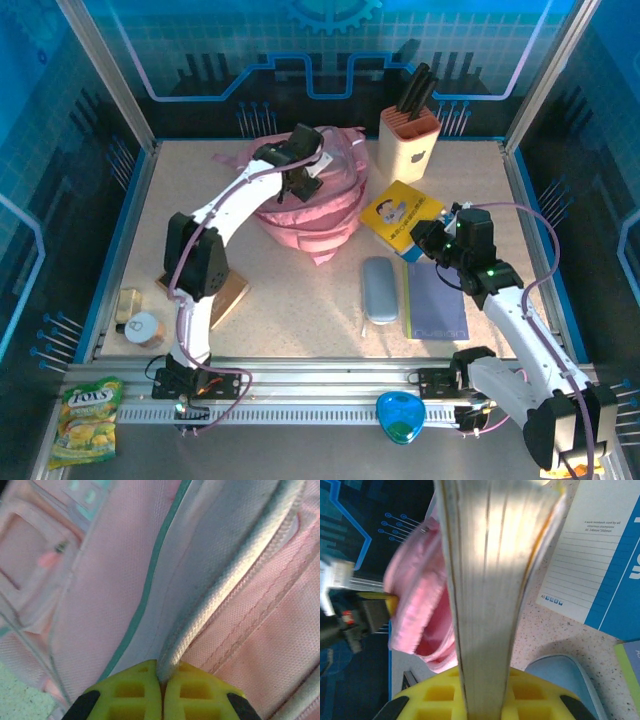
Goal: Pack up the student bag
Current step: Open the student bag at the top-center of the table, then place the book in the student bag.
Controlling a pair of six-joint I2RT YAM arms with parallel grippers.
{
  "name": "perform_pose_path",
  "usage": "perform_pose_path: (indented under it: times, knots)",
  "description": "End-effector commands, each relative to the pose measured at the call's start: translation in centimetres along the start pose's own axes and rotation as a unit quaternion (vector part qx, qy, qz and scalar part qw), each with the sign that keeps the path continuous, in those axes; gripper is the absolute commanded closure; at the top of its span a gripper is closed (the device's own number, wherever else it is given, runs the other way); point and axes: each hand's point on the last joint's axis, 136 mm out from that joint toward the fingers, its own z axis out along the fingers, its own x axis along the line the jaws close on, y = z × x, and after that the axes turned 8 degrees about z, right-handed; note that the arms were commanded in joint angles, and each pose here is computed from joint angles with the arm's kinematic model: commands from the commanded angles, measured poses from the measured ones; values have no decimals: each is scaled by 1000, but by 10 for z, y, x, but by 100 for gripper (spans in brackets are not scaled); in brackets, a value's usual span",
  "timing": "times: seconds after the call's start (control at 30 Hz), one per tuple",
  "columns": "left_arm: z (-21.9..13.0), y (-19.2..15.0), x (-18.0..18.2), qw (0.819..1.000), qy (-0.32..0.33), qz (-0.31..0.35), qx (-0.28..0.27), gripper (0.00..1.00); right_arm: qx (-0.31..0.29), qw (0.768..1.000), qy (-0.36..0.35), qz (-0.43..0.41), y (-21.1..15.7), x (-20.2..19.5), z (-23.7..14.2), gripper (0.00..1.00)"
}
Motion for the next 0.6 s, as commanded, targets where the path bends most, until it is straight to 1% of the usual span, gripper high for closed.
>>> perform_pose_path:
  times: [0.0,0.1,0.27,0.47,0.57]
  knots:
    - [-52,42,22,992,26,-72,-99,100,-14,997,73,-4,14,43,-10,94]
    - [-60,53,24,988,30,-87,-125,100,-2,996,95,0,10,56,-8,94]
    - [-79,68,22,982,33,-99,-156,100,8,994,104,6,2,65,3,94]
    - [-104,84,17,974,34,-108,-195,100,51,991,127,14,-23,88,36,94]
    - [-112,85,19,971,39,-119,-204,100,57,987,151,23,-26,106,52,94]
